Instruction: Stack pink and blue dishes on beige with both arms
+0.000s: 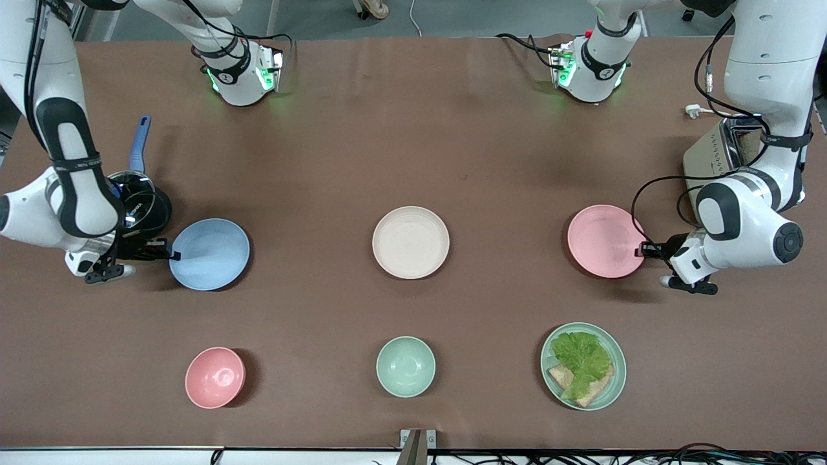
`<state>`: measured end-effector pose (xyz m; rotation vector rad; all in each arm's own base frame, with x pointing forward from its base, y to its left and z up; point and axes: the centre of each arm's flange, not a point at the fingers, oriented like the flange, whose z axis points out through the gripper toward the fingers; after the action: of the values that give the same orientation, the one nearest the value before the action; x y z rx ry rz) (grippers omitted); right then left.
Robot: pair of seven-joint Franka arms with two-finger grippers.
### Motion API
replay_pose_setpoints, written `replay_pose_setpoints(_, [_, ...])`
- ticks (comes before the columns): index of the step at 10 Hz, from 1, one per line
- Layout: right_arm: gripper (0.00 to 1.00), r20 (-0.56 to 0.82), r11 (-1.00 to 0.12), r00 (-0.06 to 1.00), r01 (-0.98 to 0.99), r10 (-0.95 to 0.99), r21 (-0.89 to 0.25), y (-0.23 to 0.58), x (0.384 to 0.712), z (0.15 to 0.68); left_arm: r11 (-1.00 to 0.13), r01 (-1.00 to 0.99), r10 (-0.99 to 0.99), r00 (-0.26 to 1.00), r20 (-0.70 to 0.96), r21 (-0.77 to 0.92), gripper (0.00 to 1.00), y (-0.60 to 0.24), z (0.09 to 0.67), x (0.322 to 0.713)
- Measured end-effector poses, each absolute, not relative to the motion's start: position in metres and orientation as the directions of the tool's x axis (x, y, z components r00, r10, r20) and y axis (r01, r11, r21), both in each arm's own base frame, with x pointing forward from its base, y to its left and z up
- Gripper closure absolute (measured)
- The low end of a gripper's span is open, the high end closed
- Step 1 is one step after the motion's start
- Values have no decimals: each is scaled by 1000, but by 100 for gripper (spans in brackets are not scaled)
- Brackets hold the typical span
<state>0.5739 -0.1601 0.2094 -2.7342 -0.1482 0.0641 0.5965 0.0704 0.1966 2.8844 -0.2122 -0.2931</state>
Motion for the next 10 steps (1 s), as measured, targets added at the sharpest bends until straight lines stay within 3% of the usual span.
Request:
replay_pose_setpoints(3, [94,-142,-930,985,38,95,-366,-166,622,318,-949,-150,-194,971,-142,277,96,51,245,602])
replay_pose_setpoints(5, [94,-173,-936,984,-33,30,-351,-138,643,384,-928,-165,-206,974,-91,334,96,-18,316,604])
replay_pose_setpoints(7, [94,-196,-938,980,-91,-25,-335,-91,651,410,-910,-167,-211,975,-75,379,96,-126,360,591])
replay_pose_setpoints(10, [94,-232,-938,969,-151,-78,-312,-16,655,429,-899,-111,-157,985,-76,424,96,-260,340,568])
